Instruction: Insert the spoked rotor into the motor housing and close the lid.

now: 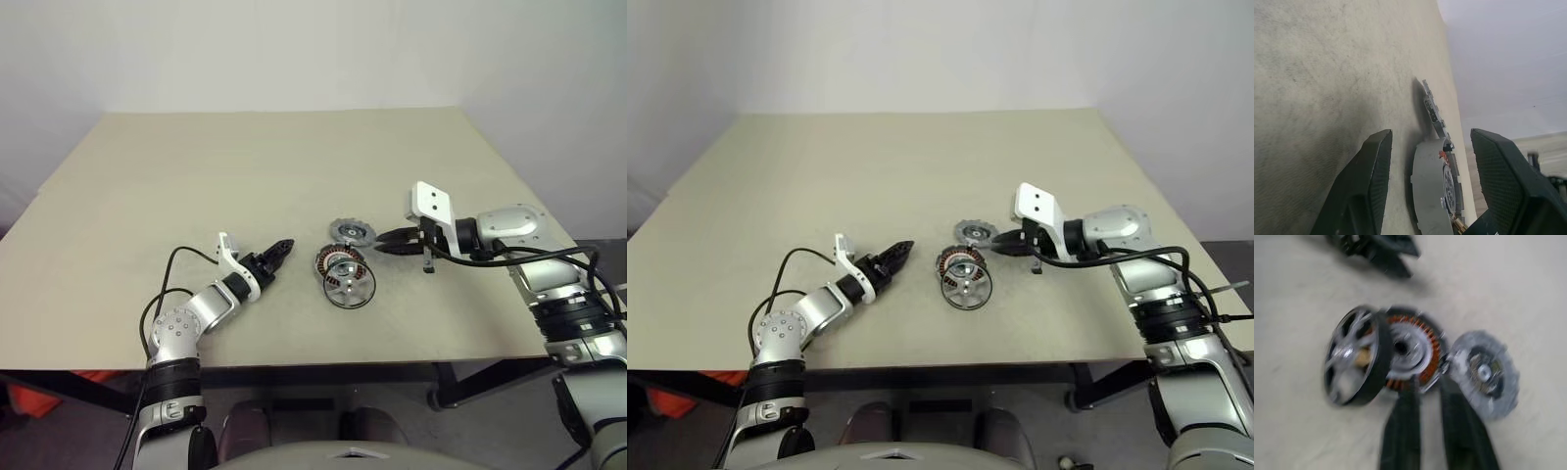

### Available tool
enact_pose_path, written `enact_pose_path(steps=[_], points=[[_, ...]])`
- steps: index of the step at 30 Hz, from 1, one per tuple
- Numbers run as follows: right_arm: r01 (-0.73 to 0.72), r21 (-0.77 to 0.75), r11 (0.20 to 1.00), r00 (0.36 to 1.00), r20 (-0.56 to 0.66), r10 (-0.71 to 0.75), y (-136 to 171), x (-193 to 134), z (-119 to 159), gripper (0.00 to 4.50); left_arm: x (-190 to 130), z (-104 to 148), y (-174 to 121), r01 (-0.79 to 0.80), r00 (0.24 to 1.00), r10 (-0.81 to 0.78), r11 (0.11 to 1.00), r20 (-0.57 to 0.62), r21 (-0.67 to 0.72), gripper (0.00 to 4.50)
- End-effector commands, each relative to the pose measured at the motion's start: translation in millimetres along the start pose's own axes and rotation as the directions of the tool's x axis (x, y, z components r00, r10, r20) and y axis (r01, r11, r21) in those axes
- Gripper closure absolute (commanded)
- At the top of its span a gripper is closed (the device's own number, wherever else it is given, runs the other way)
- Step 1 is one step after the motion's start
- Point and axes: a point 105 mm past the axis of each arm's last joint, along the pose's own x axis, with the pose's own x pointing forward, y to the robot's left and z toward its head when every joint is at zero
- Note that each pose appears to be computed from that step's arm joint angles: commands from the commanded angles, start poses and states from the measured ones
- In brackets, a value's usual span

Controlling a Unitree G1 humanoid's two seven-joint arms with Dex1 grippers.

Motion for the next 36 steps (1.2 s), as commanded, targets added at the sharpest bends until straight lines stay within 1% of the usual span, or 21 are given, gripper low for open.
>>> enact_pose_path(steps=[1, 8, 16, 25, 36], points=[[-0.027, -0.065, 0.998, 0.999, 0.040, 0.030, 5, -4, 19, 3.49, 2, 1, -7, 0.030, 1.000, -0.030, 0.999, 0.004, 0.015, 1.77], [-0.099, -0.053, 0.994, 0.994, 0.040, 0.101, 17, 3, 18, 3.49, 1, 2, -5, 0.023, 1.000, -0.023, 1.000, 0.010, 0.018, 1.77], [-0.118, -0.033, 0.992, 0.992, 0.047, 0.120, 20, 16, 14, 3.49, -2, 3, -4, 0.014, 1.000, -0.015, 1.000, 0.021, 0.025, 1.77], [-0.110, -0.024, 0.994, 0.992, 0.052, 0.111, 17, 25, 12, 3.49, -3, 4, -3, 0.010, 1.000, -0.010, 1.000, 0.023, 0.029, 1.77], [-0.092, -0.032, 0.995, 0.996, 0.016, 0.092, 13, 27, 3, 3.49, -4, 1, -3, 0.010, 1.000, -0.010, 1.000, 0.023, 0.023, 1.77]])
